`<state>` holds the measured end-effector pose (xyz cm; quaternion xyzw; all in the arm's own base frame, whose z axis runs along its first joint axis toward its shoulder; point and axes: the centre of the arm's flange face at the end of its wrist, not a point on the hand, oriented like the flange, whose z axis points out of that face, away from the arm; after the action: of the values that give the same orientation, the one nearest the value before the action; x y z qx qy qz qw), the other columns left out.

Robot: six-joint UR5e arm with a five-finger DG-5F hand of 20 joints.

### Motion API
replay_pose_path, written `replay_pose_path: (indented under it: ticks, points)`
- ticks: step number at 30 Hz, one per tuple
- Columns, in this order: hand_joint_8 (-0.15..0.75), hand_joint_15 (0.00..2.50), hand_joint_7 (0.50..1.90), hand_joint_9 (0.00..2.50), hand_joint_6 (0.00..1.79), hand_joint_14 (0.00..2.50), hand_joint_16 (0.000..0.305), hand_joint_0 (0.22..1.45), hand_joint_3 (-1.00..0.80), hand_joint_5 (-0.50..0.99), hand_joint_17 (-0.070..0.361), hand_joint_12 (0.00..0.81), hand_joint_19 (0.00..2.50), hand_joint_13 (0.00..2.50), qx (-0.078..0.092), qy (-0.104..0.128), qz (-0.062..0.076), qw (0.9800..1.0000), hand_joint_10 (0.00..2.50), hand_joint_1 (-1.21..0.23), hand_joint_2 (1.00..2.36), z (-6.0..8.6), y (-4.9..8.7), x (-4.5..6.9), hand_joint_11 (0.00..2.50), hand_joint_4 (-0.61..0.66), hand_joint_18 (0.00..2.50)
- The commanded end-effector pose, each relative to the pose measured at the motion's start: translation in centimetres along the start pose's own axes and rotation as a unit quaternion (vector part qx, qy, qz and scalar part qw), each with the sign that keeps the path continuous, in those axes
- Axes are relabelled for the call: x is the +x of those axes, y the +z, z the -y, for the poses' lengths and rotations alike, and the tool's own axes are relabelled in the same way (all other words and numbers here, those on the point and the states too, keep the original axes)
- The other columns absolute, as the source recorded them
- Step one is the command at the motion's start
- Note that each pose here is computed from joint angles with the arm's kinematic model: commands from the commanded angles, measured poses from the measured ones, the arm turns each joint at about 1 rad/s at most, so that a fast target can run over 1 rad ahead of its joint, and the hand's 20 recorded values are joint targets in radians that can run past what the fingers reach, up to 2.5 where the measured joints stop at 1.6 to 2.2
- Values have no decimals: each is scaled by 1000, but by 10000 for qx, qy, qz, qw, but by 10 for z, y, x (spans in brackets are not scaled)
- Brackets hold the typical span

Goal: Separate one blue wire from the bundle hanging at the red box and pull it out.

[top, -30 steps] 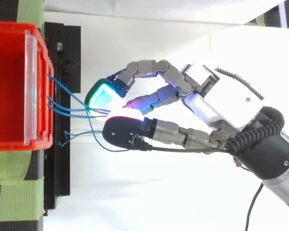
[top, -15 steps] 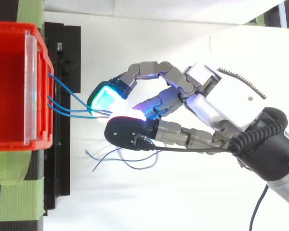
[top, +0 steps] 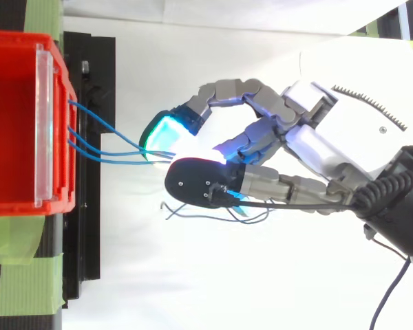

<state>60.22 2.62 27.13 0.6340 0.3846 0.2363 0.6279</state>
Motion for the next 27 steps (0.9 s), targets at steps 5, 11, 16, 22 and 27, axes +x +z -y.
replay_pose_path:
  ticks: [5, 11, 16, 22, 27]
  points:
    - [445, 1580, 865, 1364, 847, 3, 49, 612, -2, -153, 111, 454, 420, 1534, 12, -19, 2, 10000, 19, -741, 1016, -3, -1, -3, 1099, 109, 999]
    - [419, 1566, 861, 1458, 847, 3, 50, 611, -4, -154, 112, 456, 429, 1523, 22, -39, 24, 10000, 11, -738, 1017, -5, -1, -6, 1409, 107, 999]
    - [409, 1562, 861, 1451, 847, 3, 49, 611, -15, -157, 111, 460, 433, 1514, 23, -39, 17, 10000, 10, -737, 1018, -6, -1, -6, 1424, 116, 994]
    - [405, 1562, 857, 1439, 847, 4, 49, 612, -24, -158, 110, 449, 447, 1506, 30, -53, 24, 10000, 12, -738, 1019, -7, -2, -7, 1418, 111, 990]
    - [394, 1555, 856, 1418, 846, 5, 48, 618, -40, -161, 107, 435, 447, 1489, 39, -65, 40, 10000, 12, -746, 1020, -13, -1, -8, 1418, 110, 972]
